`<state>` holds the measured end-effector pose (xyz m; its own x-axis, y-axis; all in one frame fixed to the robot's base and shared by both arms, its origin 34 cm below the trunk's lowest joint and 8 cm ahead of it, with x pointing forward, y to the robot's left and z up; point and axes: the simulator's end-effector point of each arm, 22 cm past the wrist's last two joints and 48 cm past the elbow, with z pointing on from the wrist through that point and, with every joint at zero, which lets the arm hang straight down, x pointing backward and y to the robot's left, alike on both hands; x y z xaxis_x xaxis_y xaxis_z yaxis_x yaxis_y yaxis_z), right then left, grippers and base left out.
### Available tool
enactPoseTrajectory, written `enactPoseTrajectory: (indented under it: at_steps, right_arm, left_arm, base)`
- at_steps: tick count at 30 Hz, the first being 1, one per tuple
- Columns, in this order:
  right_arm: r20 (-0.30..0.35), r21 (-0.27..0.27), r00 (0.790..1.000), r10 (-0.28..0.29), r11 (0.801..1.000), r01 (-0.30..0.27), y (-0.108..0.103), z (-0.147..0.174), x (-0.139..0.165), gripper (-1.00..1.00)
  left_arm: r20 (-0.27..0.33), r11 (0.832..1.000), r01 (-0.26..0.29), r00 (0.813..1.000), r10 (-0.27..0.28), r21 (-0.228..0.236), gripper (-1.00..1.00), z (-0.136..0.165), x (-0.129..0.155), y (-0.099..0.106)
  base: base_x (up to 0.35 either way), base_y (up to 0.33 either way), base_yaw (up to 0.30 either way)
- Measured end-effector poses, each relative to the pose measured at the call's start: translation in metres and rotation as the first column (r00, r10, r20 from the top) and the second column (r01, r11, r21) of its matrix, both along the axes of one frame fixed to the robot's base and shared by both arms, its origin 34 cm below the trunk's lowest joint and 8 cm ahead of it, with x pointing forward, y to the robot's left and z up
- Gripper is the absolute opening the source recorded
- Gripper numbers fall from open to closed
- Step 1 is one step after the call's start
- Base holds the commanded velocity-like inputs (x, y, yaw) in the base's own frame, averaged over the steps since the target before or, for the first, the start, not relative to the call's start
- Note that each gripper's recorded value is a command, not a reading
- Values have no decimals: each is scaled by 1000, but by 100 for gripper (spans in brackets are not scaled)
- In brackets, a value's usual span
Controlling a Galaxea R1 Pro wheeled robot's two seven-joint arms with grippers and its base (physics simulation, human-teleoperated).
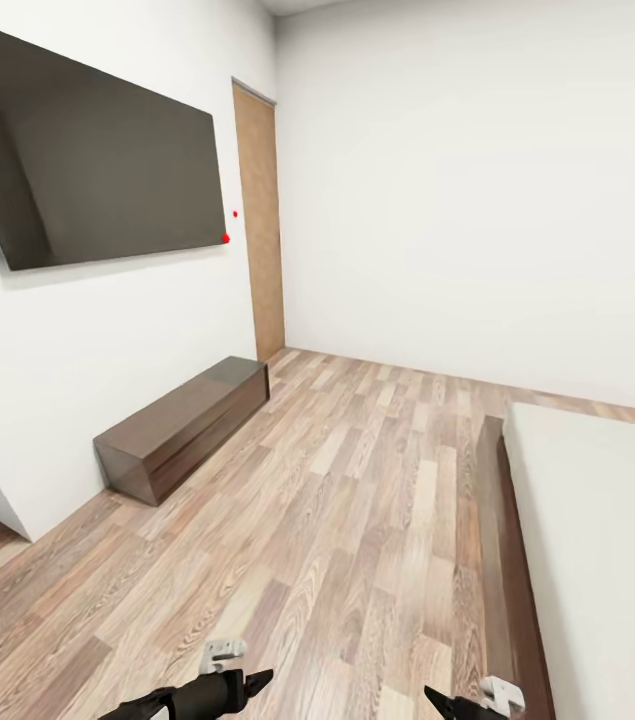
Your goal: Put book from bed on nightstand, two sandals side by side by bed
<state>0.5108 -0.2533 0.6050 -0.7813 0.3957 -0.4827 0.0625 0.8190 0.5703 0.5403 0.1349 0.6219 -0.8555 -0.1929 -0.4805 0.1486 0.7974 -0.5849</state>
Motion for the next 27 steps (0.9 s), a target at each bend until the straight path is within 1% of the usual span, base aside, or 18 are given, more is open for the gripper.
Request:
enactPoseTrajectory:
  at_steps: [27]
  right_arm:
    - [1,2,1000,-5,1000,5,0,0,1,100]
  left_arm:
    - [0,1000,0,1000,0,0,100,0,0,0]
  base:
    - [333,0,0]
